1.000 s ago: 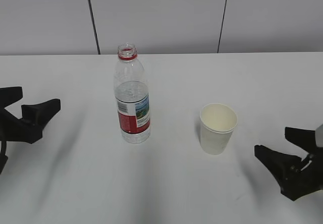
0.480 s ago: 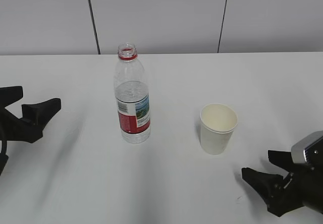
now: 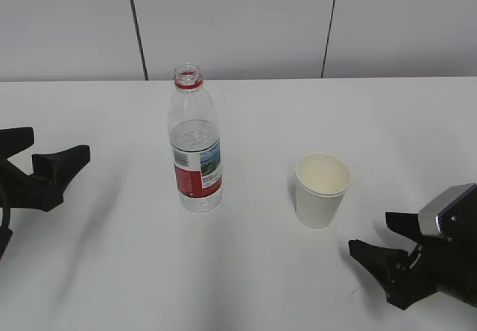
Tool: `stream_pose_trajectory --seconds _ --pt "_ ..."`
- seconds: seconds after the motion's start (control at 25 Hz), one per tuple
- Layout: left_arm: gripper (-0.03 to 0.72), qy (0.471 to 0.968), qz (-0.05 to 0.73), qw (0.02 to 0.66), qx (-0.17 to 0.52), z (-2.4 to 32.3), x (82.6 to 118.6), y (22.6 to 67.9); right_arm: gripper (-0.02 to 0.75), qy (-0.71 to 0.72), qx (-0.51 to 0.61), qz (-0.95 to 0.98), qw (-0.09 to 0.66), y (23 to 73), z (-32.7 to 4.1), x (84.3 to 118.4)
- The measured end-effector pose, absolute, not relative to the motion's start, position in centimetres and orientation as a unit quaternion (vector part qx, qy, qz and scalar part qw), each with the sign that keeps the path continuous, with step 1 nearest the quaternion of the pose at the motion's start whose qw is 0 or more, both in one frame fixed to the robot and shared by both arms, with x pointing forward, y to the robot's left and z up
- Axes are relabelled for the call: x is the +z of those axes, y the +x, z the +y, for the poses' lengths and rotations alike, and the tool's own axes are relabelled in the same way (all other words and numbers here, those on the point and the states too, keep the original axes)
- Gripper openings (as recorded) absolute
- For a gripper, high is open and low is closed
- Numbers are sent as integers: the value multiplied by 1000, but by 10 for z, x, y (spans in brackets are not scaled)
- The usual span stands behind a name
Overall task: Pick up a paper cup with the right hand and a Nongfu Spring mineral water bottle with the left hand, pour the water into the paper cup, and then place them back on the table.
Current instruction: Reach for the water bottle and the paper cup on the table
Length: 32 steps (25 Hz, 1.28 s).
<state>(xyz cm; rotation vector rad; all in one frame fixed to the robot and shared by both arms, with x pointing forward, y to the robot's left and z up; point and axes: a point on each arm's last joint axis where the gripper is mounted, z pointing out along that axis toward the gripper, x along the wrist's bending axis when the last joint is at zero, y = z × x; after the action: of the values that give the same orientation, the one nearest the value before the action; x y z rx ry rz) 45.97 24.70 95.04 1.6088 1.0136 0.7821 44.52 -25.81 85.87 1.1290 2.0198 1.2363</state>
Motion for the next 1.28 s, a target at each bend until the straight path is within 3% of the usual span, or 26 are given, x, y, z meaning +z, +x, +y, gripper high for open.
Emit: stream_pose_trajectory --seconds 0.56,1.28 --pt "568 669 423 517 325 247 950 460 604 350 491 746 282 479 -252 869" --pt "568 669 423 517 325 247 950 460 603 349 492 759 247 498 -249 842"
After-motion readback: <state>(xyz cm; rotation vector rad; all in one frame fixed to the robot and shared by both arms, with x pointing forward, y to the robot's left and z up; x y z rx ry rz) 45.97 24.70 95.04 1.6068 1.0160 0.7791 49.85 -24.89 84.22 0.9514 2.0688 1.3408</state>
